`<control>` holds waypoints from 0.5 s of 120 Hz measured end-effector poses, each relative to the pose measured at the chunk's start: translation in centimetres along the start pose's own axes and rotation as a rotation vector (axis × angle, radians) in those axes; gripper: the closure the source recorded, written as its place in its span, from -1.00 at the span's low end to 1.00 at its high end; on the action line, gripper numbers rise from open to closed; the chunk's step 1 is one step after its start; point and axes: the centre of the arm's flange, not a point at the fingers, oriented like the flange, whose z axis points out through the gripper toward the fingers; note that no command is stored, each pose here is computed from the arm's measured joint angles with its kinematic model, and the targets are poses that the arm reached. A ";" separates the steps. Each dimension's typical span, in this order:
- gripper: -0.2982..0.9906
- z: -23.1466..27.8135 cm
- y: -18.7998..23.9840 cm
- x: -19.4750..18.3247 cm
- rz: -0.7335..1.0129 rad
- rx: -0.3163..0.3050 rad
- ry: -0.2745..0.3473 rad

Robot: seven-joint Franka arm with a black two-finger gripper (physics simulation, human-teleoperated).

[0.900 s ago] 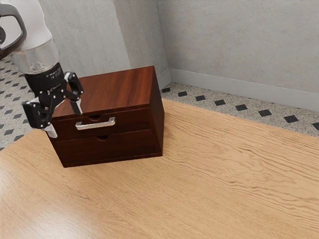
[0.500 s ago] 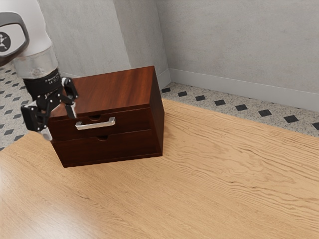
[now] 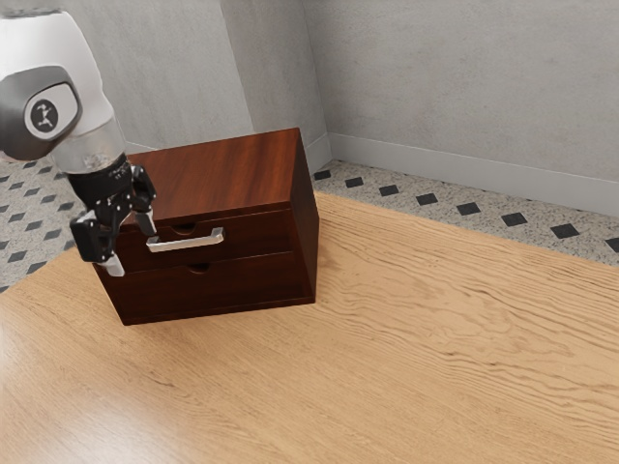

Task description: Pull the drawer handle with one arm to open the drawer

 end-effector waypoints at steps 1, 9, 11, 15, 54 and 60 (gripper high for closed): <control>-0.54 0.2 0.1 0.0 0.000 -0.005 -0.001; -0.54 0.9 0.6 -0.3 0.000 -0.050 -0.006; -0.54 1.0 0.8 -0.3 -0.001 -0.062 -0.008; -0.54 1.0 1.0 -0.4 -0.008 -0.085 -0.012; -0.54 2.5 1.4 -1.6 -0.069 -0.162 -0.030; -0.54 2.6 1.0 -1.7 -0.077 -0.168 -0.030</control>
